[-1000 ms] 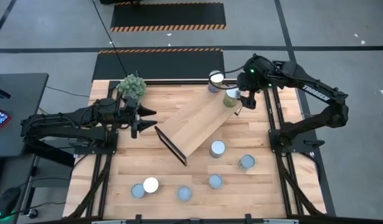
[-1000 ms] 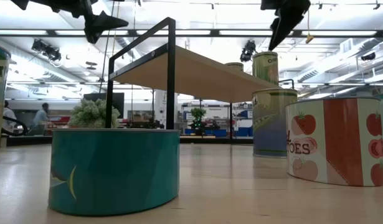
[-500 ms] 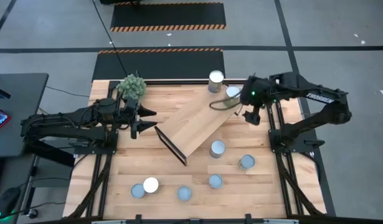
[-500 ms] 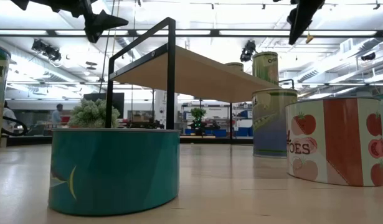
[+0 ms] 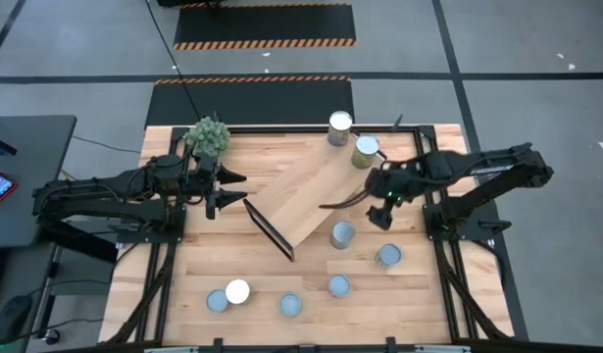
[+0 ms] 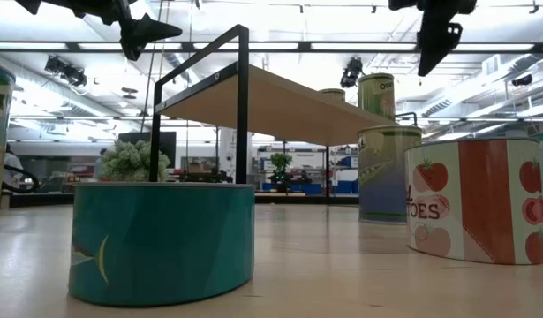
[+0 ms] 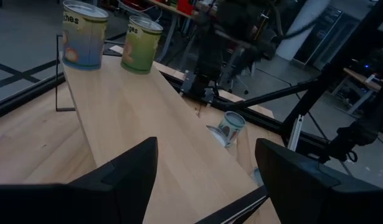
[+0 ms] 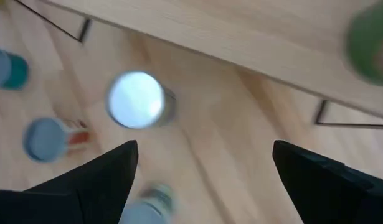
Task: Pick and place cans onto a shelf
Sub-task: Put the big canned peas on the shelf
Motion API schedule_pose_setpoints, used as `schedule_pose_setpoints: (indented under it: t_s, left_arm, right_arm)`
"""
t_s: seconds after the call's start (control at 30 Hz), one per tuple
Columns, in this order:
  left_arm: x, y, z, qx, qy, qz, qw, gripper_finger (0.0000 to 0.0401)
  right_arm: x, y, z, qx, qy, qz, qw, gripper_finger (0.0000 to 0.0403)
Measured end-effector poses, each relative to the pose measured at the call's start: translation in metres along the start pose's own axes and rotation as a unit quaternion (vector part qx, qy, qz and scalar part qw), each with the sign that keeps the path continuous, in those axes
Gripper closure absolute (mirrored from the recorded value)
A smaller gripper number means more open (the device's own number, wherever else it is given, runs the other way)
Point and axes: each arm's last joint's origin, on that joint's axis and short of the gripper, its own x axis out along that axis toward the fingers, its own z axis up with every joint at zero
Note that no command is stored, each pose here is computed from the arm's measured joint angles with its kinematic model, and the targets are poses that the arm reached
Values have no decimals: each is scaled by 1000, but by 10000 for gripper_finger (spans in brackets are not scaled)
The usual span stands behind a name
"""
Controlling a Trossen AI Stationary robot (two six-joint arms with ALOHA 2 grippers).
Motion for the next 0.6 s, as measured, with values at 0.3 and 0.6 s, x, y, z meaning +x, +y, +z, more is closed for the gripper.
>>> schedule_pose_setpoints:
  t_s: [0.3, 0.6]
  left_arm:
    - [0, -1, 2, 44, -12, -4, 999, 126]
    - [0, -1, 4, 44, -20, -6, 999, 126]
  right_arm:
    - [40, 41, -28, 28, -3, 12, 1000, 23]
    - [67, 79, -42, -30, 28, -5, 999, 23]
